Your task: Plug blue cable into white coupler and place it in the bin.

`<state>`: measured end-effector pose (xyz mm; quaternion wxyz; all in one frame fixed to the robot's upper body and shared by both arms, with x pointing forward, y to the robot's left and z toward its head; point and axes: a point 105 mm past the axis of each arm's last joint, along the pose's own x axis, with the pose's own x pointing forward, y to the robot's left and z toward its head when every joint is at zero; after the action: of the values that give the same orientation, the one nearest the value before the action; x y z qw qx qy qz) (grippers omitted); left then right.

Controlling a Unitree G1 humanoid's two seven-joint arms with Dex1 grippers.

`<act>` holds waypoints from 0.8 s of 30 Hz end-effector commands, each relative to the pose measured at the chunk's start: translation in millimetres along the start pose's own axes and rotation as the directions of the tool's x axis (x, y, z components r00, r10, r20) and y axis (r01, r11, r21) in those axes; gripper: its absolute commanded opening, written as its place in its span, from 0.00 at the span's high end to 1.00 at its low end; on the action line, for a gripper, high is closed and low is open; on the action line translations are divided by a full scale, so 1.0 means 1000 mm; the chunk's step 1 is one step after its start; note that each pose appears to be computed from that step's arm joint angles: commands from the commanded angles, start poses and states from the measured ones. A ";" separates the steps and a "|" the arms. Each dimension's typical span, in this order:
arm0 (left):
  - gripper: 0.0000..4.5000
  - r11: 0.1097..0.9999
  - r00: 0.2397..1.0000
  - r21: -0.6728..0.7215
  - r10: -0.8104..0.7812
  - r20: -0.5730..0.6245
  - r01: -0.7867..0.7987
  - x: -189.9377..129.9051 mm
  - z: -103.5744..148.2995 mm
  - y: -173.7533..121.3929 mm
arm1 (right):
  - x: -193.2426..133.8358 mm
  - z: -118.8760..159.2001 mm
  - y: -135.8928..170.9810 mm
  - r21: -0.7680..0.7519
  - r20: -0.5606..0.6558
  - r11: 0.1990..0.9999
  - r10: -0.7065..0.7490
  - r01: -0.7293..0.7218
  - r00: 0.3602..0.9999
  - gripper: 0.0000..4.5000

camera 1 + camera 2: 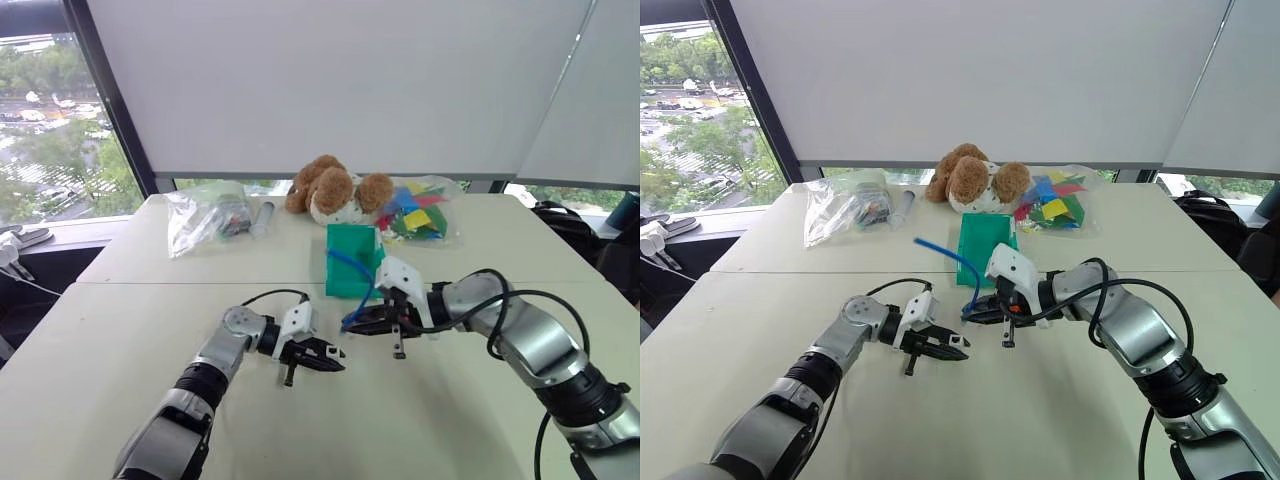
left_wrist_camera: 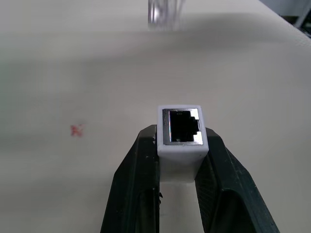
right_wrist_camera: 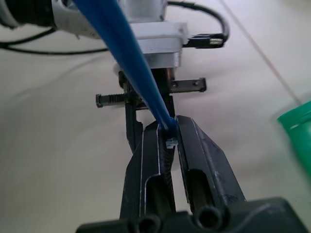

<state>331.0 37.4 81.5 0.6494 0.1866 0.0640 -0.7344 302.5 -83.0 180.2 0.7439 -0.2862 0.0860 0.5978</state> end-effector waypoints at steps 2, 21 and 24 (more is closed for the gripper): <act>0.91 0.999 0.998 0.046 -0.024 -0.066 0.027 0.005 -0.006 0.001 | 0.006 0.005 0.003 -0.054 0.005 0.998 0.032 -0.032 0.999 1.00; 0.91 0.997 0.993 0.066 -0.036 -0.114 0.044 0.012 -0.012 0.002 | 0.025 -0.017 0.003 -0.085 -0.082 0.992 0.081 -0.088 0.993 1.00; 0.91 0.997 0.993 0.068 -0.033 -0.110 0.041 0.012 -0.011 0.002 | 0.024 -0.022 0.001 -0.093 -0.102 0.992 0.076 -0.086 0.992 1.00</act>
<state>334.2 27.4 77.6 0.6251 0.2355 0.0540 -0.7422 308.0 -72.3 146.2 0.6973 -0.3305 0.1117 0.6261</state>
